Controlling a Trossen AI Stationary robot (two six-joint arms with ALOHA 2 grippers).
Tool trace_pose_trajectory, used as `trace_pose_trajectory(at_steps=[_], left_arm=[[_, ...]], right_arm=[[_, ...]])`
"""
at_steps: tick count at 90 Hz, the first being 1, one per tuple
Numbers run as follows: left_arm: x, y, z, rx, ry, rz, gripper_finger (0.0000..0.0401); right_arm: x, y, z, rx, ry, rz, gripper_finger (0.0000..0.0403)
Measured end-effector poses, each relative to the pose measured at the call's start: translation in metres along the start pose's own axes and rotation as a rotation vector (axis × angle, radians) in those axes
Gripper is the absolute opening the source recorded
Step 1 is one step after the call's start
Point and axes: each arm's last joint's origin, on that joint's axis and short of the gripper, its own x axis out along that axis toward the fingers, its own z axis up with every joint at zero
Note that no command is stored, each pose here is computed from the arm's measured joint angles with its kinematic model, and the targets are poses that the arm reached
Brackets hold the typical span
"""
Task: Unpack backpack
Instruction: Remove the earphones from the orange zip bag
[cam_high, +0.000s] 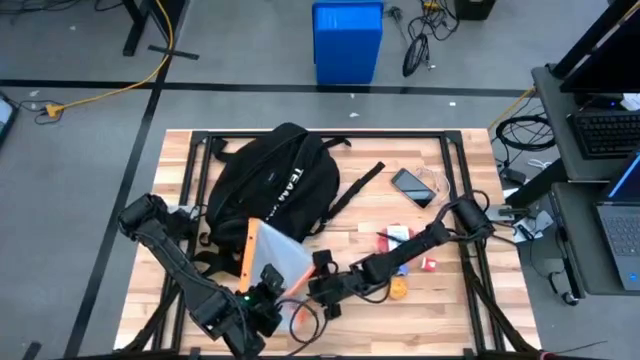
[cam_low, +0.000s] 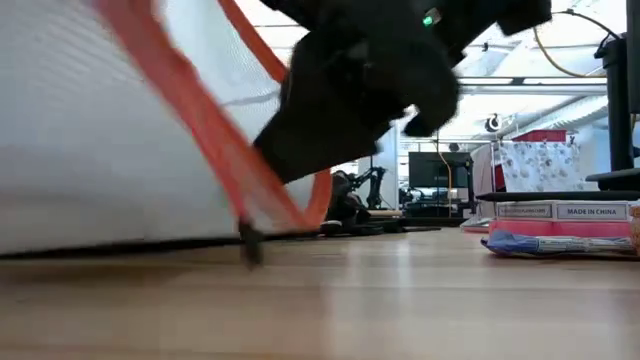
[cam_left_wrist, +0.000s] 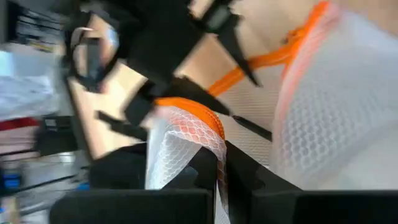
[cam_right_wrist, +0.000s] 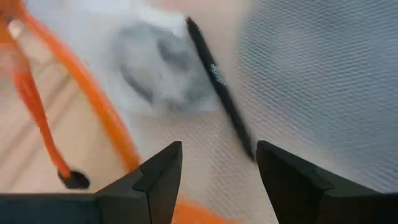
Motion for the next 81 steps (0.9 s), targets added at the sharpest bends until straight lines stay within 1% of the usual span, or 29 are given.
trace_pose_trajectory(at_steps=[14,25,36,56,63,81], left_arm=[[0.005,-0.006,0.001,-0.017,-0.024,-0.06,0.0],[0.013,-0.004,0.0,0.002,-0.016,-0.061,0.0],[0.017,0.002,0.003,0.002,-0.033,-0.054,0.0],[0.02,0.007,0.007,0.024,-0.067,-0.045,0.0],[0.021,0.008,0.007,0.022,-0.064,-0.046,0.0],[0.021,0.008,0.005,0.036,-0.053,-0.043,0.0]], right_arm=[[-0.013,0.008,0.008,-0.014,-0.03,0.012,0.0194],[-0.014,0.009,0.013,-0.002,-0.07,0.014,0.0194],[-0.012,0.008,0.017,0.039,-0.131,0.011,0.0194],[-0.011,0.008,0.017,0.011,-0.139,0.009,0.0194],[-0.005,0.007,0.016,0.011,-0.147,0.004,0.0194],[0.017,0.008,-0.002,0.001,-0.108,0.002,0.0194]])
